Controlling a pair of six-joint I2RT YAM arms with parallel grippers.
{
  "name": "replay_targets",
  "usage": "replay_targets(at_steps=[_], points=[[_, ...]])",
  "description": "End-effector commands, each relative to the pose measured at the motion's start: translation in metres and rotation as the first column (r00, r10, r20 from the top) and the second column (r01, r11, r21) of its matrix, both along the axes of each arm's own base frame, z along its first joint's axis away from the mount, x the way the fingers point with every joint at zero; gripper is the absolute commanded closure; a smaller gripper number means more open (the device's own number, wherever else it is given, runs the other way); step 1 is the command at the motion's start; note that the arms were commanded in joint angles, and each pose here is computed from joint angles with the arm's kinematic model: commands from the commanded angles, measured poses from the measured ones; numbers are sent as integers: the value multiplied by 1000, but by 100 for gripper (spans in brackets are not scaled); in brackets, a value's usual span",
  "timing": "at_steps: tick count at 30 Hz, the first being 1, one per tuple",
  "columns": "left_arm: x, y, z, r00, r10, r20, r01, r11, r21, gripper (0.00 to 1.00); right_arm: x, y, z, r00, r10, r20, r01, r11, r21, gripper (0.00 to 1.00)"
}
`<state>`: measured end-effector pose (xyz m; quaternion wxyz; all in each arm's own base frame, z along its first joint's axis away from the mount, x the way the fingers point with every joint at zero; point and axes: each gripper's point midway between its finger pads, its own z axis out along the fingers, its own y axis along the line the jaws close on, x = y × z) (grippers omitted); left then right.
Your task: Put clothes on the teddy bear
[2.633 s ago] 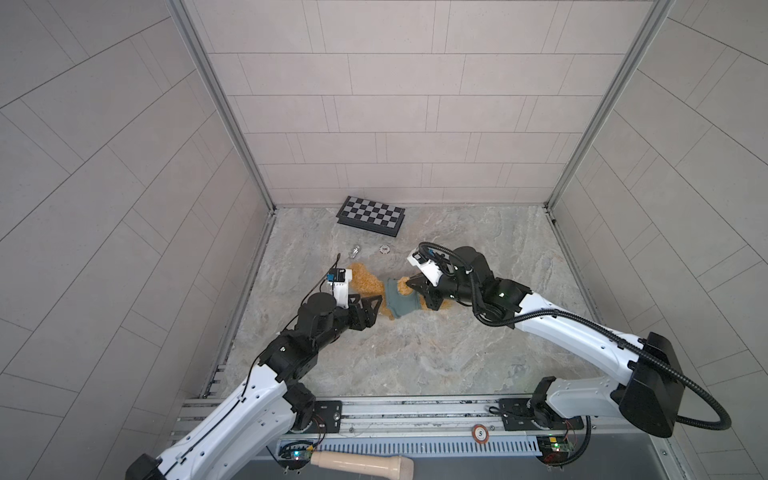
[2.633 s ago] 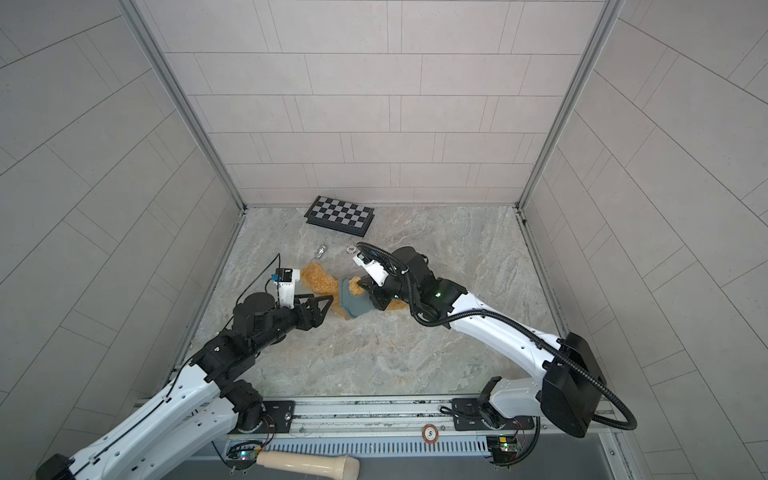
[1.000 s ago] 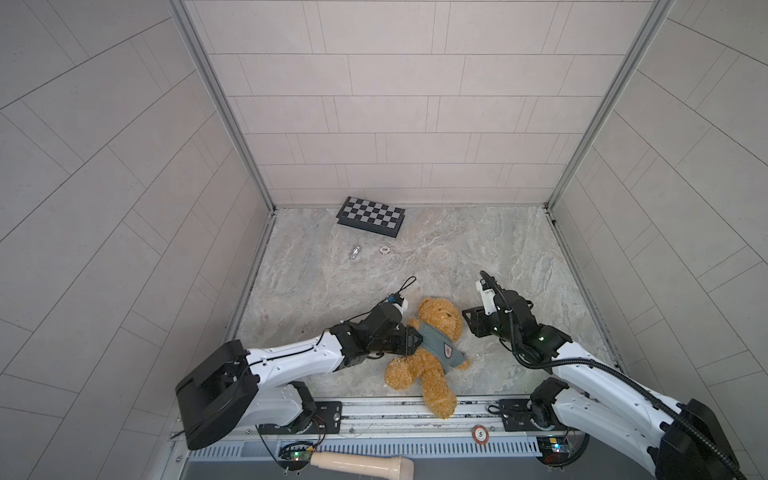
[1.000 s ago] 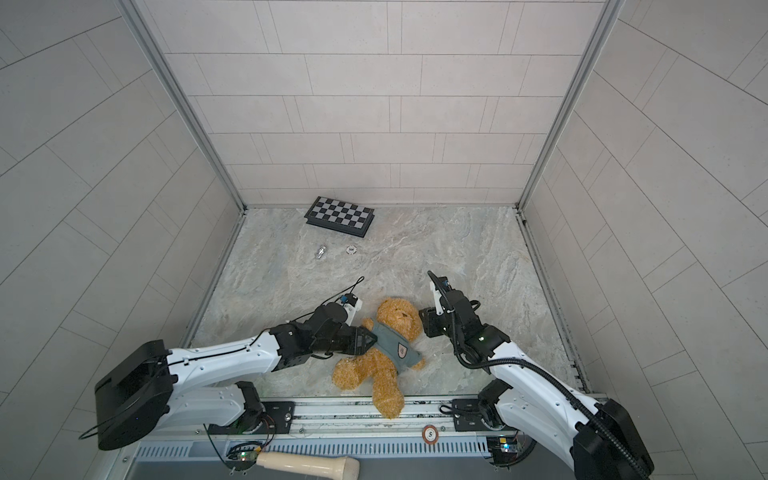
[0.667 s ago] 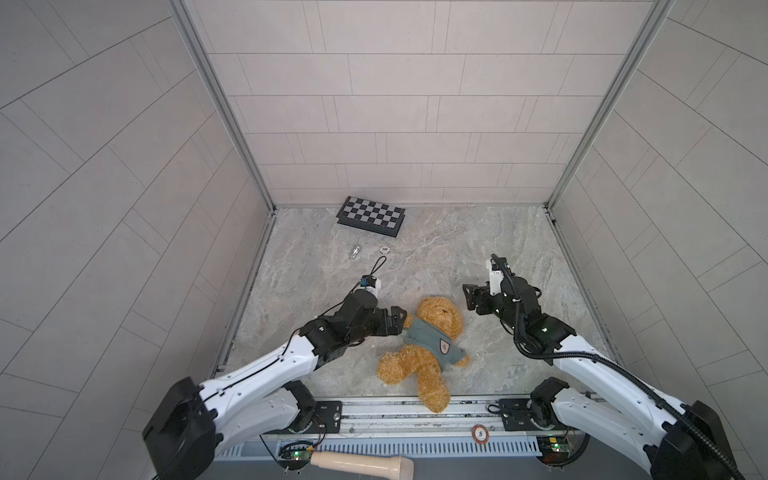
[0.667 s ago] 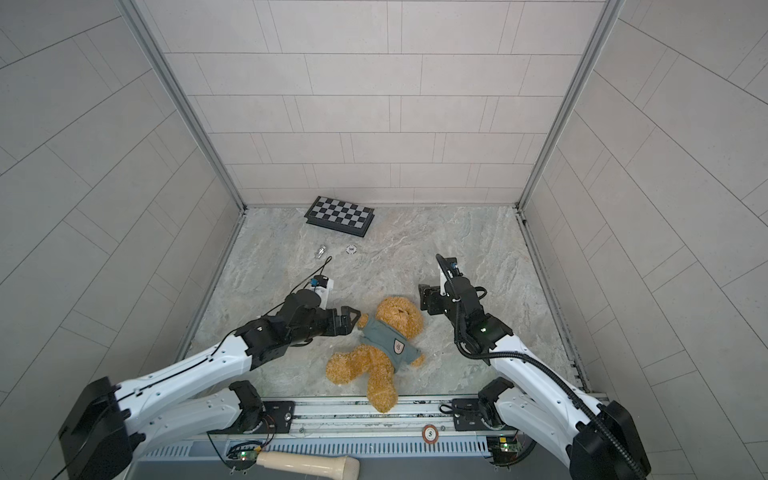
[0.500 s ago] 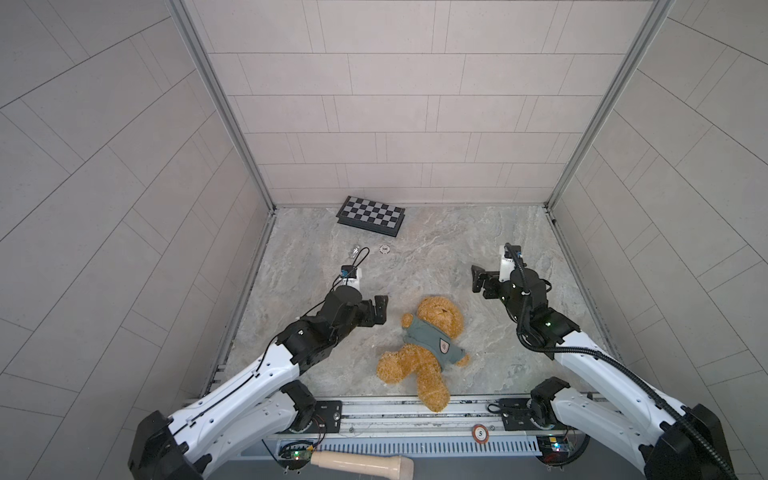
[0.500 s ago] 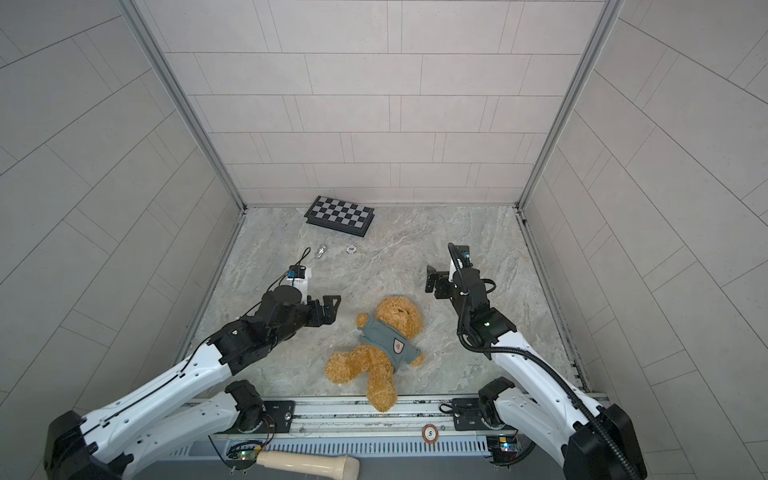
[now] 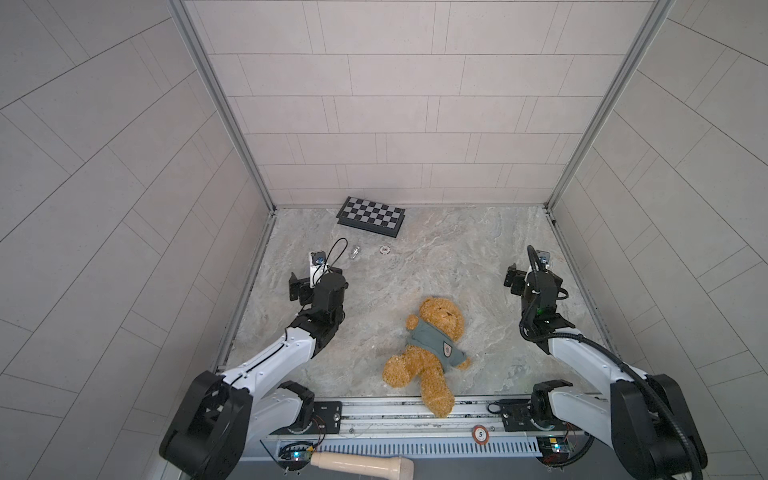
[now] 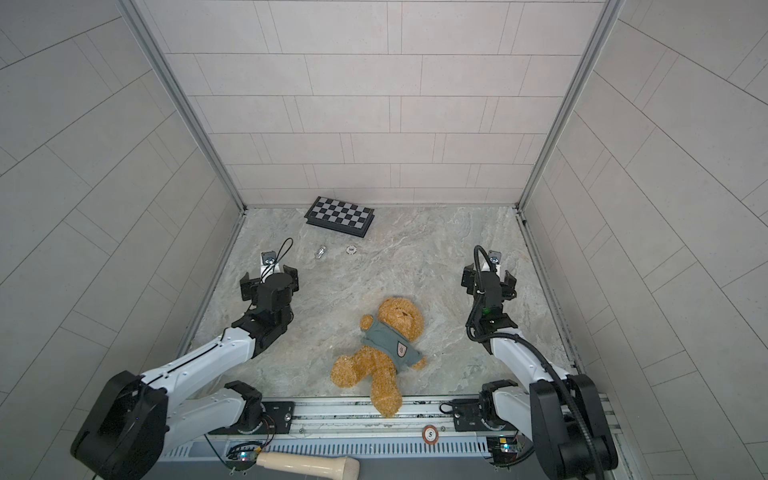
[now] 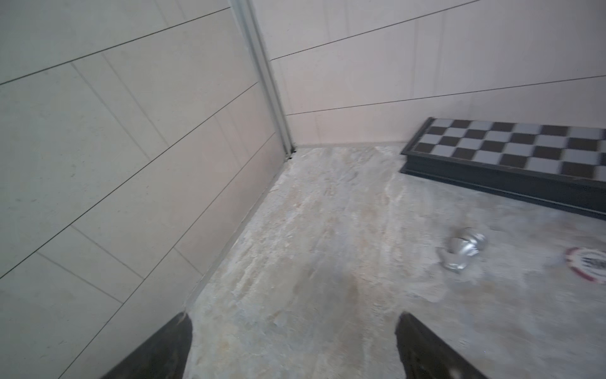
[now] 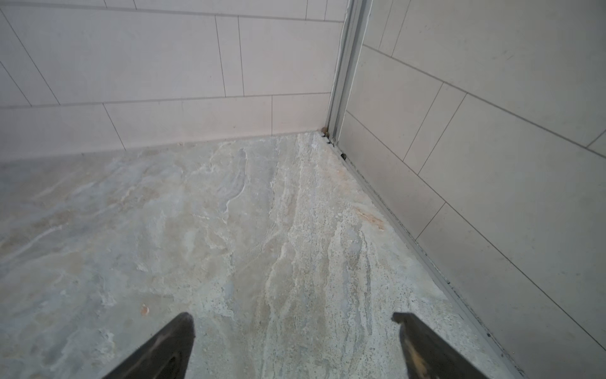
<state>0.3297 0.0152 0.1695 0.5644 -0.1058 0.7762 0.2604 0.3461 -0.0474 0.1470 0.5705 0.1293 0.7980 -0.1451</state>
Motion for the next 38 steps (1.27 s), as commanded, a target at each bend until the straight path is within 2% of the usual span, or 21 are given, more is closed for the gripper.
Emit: replay_targets(at_steps=[1,4,6,10,17,18,34,38], points=[[15,5,11,991,-26,130,29,999,-24,0,15,2,18,994,32,103,-28,999,-41,0],[28,3,-11,986,-94,138,102,993,-51,0,19,-3,6,993,20,120,-15,999,-40,0],[35,4,-23,977,-128,169,144,986,-89,0,20,-5,-1,998,25,63,-23,999,-31,0],[45,1,-39,973,-183,139,200,973,-115,0,20,-6,-10,998,34,49,-34,999,-8,0],[48,11,-41,981,-144,127,161,976,-143,0,22,-5,-50,994,47,98,-47,999,-7,0],[48,11,-41,981,-142,130,160,977,-142,0,23,-4,-47,991,55,121,-54,998,-16,0],[51,10,-42,981,-155,118,172,973,-151,0,35,-2,-53,999,32,9,-31,998,-61,1],[50,10,-41,979,-159,125,177,972,-154,0,32,0,-50,998,45,41,-42,997,-65,1]])
